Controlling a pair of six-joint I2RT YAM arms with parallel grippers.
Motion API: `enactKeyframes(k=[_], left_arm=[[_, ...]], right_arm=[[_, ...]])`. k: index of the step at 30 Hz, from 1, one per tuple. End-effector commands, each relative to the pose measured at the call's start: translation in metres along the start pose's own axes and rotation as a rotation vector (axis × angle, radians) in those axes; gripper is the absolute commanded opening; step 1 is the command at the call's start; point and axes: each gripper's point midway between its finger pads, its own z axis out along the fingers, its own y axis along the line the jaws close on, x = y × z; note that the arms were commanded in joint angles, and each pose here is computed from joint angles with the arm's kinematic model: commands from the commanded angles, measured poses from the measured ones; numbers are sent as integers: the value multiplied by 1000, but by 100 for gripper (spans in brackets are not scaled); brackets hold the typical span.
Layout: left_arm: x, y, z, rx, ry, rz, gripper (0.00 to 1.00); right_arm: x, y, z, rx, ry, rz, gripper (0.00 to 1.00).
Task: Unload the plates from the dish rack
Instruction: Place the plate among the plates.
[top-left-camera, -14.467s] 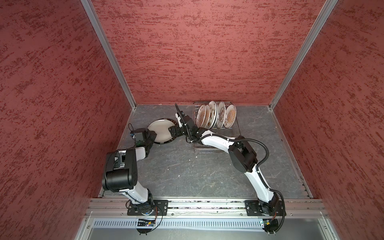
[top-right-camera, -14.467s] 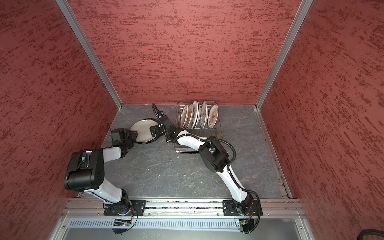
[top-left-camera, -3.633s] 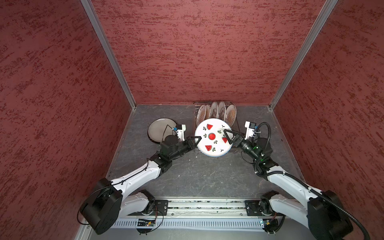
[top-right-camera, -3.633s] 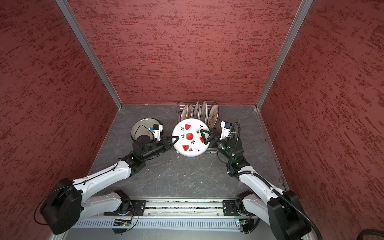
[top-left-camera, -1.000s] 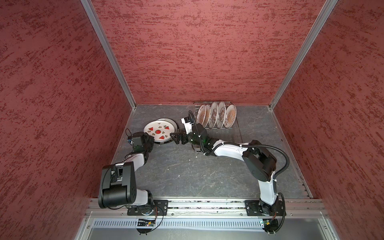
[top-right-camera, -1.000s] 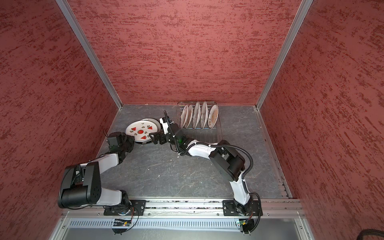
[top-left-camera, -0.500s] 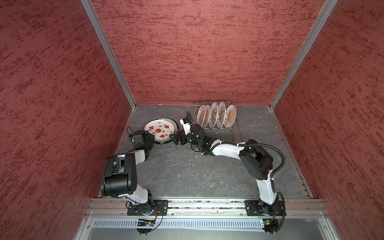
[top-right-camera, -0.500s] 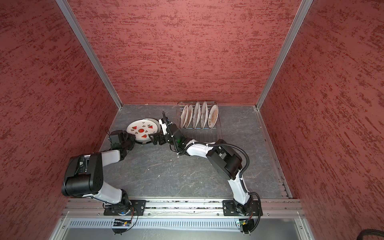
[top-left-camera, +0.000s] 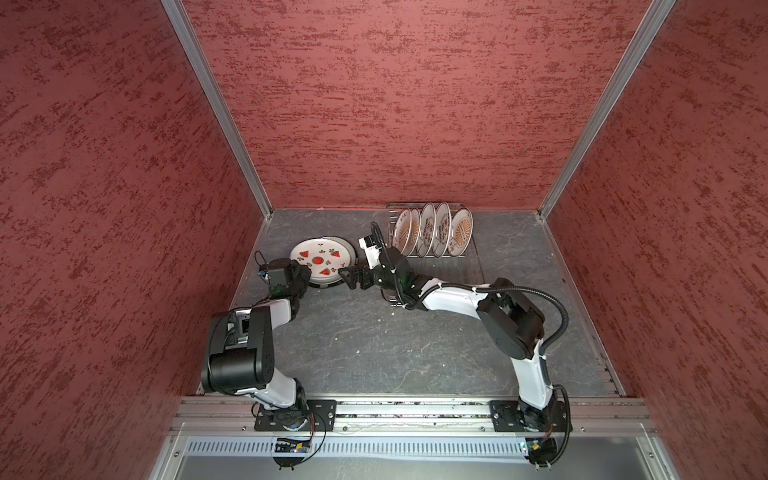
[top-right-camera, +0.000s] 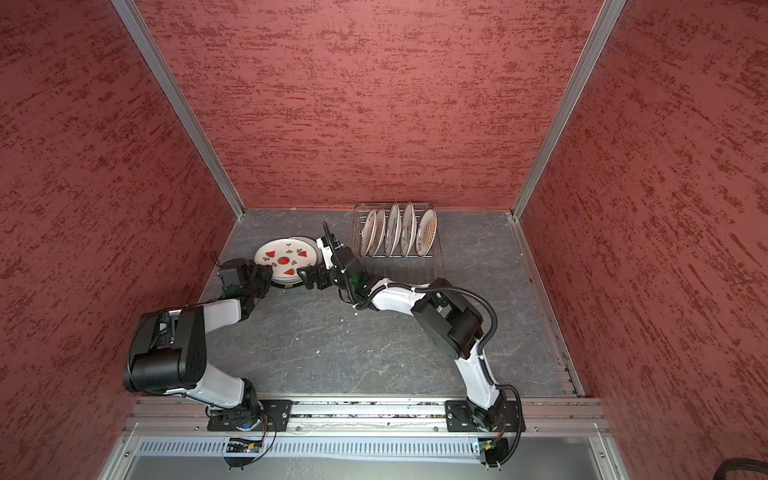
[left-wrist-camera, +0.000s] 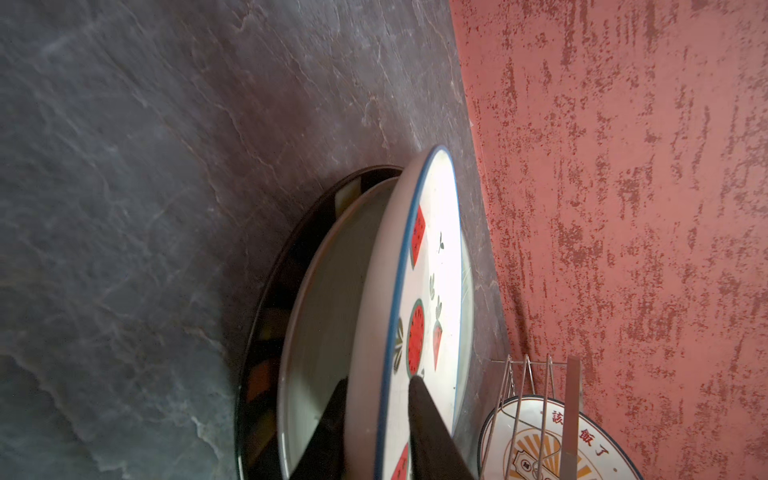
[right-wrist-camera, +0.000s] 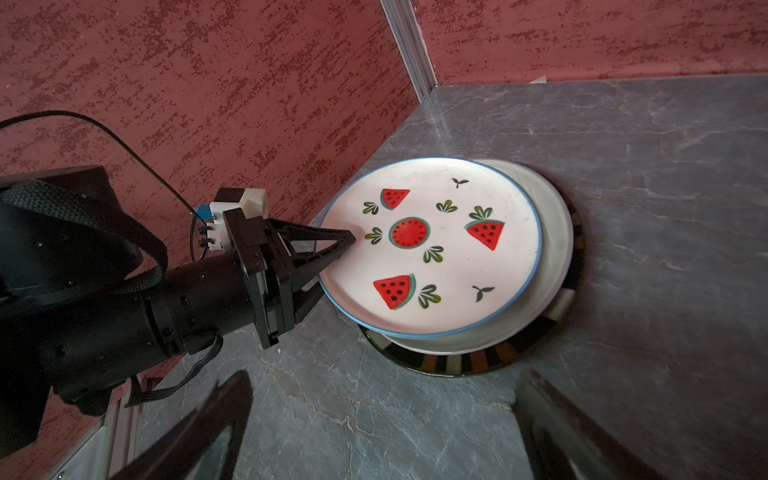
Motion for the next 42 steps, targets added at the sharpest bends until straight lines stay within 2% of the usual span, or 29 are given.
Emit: enactKeyframes(k=[1, 6, 7, 9, 11, 15, 19, 20, 21, 24, 42], left_arm=[[-7, -17, 1, 31, -22, 39, 32], [-6, -13, 3, 0, -22, 59, 35], [-6, -12, 3, -10, -26, 67, 40], [-7, -12, 3, -26, -35, 86, 41], [-6, -13, 3, -27, -33, 87, 46], [-5, -11, 7, -38, -18, 92, 47], [-7, -10, 5, -67, -62, 120, 48], [-7, -9, 5, -64, -67, 114, 56], [-8, -7, 7, -61, -67, 108, 58], [-8, -4, 12, -58, -49, 95, 58], [-17, 1, 15, -136, -123, 136, 63]], right_arm=[[-4, 4, 6, -5, -3, -17, 99], [-4, 3, 7, -1, 1, -17, 99], [-3, 3, 8, 0, 2, -17, 99], [-3, 2, 8, 1, 3, -17, 99], [-2, 2, 9, 1, 5, -17, 99], [-1, 0, 11, 9, 11, -17, 99], [-2, 0, 11, 9, 10, -19, 99], [-1, 0, 11, 10, 11, -18, 99], [-1, 0, 11, 9, 11, -19, 99], [-1, 0, 11, 8, 12, -17, 99], [0, -1, 10, 14, 17, -19, 99]])
